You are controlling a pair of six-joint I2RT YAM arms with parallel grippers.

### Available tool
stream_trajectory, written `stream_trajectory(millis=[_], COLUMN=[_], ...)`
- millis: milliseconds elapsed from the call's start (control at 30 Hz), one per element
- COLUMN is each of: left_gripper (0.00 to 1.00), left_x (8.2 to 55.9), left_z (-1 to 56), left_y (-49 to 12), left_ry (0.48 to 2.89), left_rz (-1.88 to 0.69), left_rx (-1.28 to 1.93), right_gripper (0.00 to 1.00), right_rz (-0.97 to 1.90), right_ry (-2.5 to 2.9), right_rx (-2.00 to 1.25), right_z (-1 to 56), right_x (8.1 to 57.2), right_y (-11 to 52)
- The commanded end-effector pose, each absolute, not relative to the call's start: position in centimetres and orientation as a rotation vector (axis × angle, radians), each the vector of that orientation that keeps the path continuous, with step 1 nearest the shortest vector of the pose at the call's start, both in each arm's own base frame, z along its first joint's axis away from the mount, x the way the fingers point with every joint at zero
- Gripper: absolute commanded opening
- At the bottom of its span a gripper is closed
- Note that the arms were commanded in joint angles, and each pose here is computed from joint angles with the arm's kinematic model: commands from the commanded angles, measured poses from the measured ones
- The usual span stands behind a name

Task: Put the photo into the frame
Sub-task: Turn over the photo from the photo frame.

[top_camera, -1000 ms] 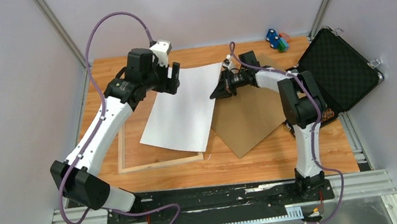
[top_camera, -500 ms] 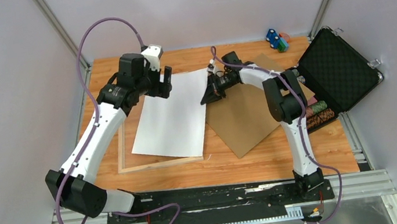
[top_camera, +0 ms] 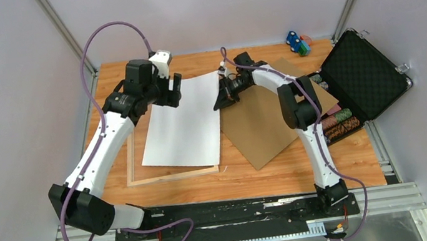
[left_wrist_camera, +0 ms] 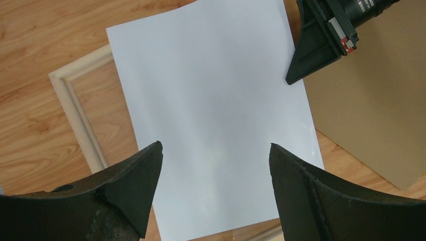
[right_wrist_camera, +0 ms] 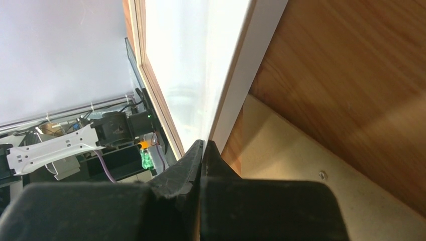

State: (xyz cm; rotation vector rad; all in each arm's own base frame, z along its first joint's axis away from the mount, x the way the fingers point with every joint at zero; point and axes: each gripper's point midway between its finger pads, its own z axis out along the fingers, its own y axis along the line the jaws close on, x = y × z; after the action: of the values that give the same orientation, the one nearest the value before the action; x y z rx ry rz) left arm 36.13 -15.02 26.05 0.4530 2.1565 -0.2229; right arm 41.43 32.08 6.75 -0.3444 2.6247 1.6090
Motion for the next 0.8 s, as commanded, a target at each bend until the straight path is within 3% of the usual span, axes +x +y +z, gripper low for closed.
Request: stream_trajectory(millis=[0, 433, 767], left_gripper=[0.85, 0.85, 0.85], left_x=[36.4, 36.6, 36.5], left_z=[27.2, 27.0, 27.2], left_y=[-14.3, -13.6, -13.4], left_ry=[2.109, 2.113, 2.103], left_rz=[-0.2, -0.189, -0.184], left_rx=[0.447, 0.426, 0.428], right_gripper=[0.0, 0.0, 0.0], right_rz=[1.619, 1.707, 1.681], right_ry=[2.579, 2.503, 2.511], right_rx=[-0.458, -0.604, -0.614], right_z=[7.3, 10.8, 10.3], right_x=[41.4, 37.4, 38.7], right_y=[33.1, 33.4, 33.8])
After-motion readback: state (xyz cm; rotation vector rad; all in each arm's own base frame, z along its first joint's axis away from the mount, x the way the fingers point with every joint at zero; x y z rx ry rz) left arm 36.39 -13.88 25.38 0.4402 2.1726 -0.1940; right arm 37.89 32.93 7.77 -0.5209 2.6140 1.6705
